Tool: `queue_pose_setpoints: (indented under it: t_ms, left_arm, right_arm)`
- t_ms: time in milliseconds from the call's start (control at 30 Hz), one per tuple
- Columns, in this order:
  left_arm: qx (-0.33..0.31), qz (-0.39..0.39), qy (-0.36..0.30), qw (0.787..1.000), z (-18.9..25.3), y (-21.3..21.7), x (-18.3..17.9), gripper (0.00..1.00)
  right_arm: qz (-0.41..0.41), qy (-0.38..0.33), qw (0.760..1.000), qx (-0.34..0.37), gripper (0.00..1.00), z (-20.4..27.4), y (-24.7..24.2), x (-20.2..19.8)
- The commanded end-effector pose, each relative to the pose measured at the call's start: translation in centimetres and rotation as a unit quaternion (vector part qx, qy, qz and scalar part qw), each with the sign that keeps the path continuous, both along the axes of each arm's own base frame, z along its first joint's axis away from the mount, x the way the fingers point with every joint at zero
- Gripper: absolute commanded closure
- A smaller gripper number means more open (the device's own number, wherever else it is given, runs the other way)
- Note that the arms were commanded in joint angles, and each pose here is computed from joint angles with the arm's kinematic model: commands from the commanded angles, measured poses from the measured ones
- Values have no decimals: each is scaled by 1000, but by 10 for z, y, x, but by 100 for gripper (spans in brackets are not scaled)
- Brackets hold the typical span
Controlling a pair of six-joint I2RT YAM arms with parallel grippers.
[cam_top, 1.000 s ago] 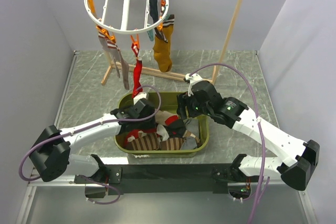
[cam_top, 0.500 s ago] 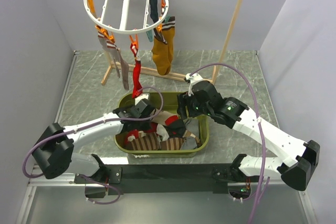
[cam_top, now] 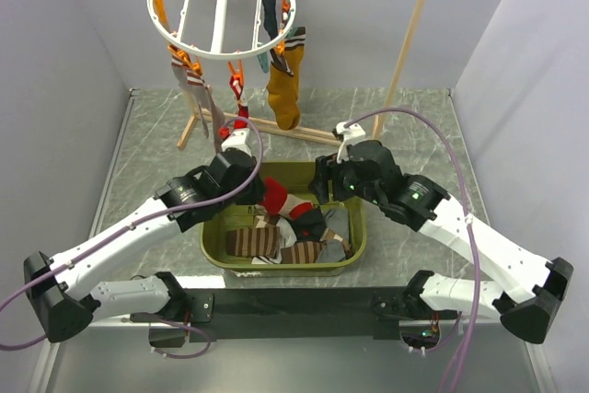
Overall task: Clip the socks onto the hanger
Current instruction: Pick up the sock from the bin.
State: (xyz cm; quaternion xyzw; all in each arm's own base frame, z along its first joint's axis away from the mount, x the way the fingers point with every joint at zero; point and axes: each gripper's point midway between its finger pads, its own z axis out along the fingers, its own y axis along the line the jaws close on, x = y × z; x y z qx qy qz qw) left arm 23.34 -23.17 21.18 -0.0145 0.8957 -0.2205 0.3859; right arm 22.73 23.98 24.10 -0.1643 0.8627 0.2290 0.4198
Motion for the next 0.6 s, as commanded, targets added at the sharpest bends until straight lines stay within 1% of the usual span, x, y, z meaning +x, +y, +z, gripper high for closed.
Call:
queue_pose_setpoints:
  t_ms: [0,33,167,267,367,467,533,567]
  left_arm:
    - [-16,-38,-27,999,34,-11,-17,100]
    - [-23,-37,-46,998,46,-13,-15,99]
    - [-61,-39,-64,995,71,-24,-17,99]
    - [-83,-64,-70,992,79,-37,-21,99]
    - [-95,-111,-86,986,84,-60,-33,99]
    - [-89,-105,-96,986,86,-71,-25,100]
    - [-66,-85,-98,989,80,-72,-13,99]
    - [-67,-78,-105,989,89,-73,-9,99]
  right_arm:
    - [-3,-47,997,68,27,39,5,3]
    - [0,-53,995,81,27,46,5,0]
    - [14,-54,993,101,27,50,7,-8]
    - [-11,-49,995,90,27,48,-1,-4]
    - [-50,-50,994,79,27,50,-16,-1]
    - [-92,-53,991,77,27,55,-31,2]
    - [-107,-42,991,73,26,52,-37,0]
    - [-116,-42,990,72,26,54,-40,1]
